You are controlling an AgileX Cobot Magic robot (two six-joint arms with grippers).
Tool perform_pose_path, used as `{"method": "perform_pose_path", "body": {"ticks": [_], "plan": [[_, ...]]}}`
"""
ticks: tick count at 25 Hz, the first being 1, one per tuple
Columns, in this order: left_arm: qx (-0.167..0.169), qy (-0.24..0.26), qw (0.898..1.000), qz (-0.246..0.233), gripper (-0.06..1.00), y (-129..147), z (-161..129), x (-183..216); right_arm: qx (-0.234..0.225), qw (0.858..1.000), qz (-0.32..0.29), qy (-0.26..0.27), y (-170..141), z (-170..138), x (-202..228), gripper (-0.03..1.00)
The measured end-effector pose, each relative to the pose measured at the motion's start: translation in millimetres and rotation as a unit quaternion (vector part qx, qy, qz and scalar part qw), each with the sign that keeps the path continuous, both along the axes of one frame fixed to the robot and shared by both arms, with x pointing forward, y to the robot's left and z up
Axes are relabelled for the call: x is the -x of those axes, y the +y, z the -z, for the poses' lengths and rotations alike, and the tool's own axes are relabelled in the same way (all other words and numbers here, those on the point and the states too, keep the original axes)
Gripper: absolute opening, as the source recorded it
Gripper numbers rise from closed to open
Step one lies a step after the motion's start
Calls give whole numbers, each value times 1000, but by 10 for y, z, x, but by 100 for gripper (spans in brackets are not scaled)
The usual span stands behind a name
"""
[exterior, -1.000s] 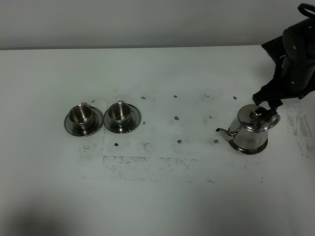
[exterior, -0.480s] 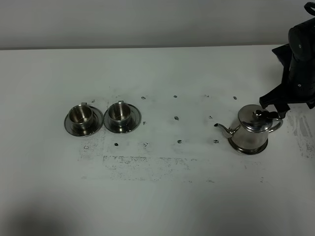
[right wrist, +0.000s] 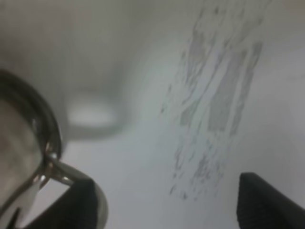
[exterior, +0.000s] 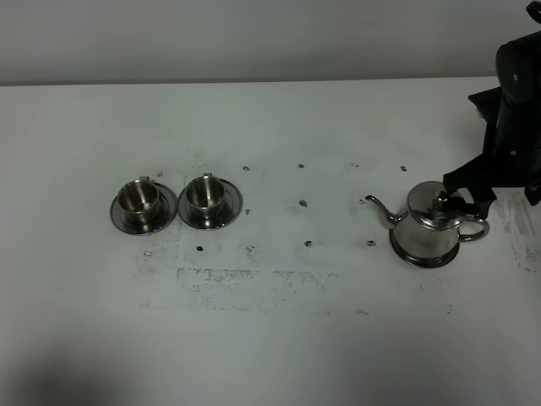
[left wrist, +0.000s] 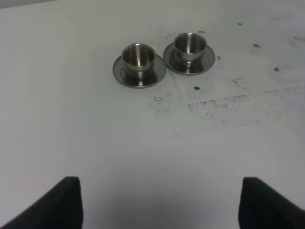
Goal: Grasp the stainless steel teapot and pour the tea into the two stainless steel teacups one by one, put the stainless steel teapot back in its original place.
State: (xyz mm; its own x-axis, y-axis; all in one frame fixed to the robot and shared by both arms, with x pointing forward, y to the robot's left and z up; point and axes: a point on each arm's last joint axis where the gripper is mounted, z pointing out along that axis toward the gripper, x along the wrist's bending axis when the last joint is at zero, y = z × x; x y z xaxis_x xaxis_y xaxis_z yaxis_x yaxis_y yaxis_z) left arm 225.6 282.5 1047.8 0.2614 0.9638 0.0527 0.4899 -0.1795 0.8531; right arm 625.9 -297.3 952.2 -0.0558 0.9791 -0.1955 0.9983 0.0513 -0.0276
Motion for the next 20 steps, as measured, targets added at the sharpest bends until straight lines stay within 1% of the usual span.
{"method": "perform_pose_path", "body": {"ticks": [9,20], "plan": [[0,0,1000,0,65,0,0,0,-7,999,10,37,14,-1,69,59],[1,0,1000,-1,65,0,0,0,-39,998,1,48,70,4,85,59]]}}
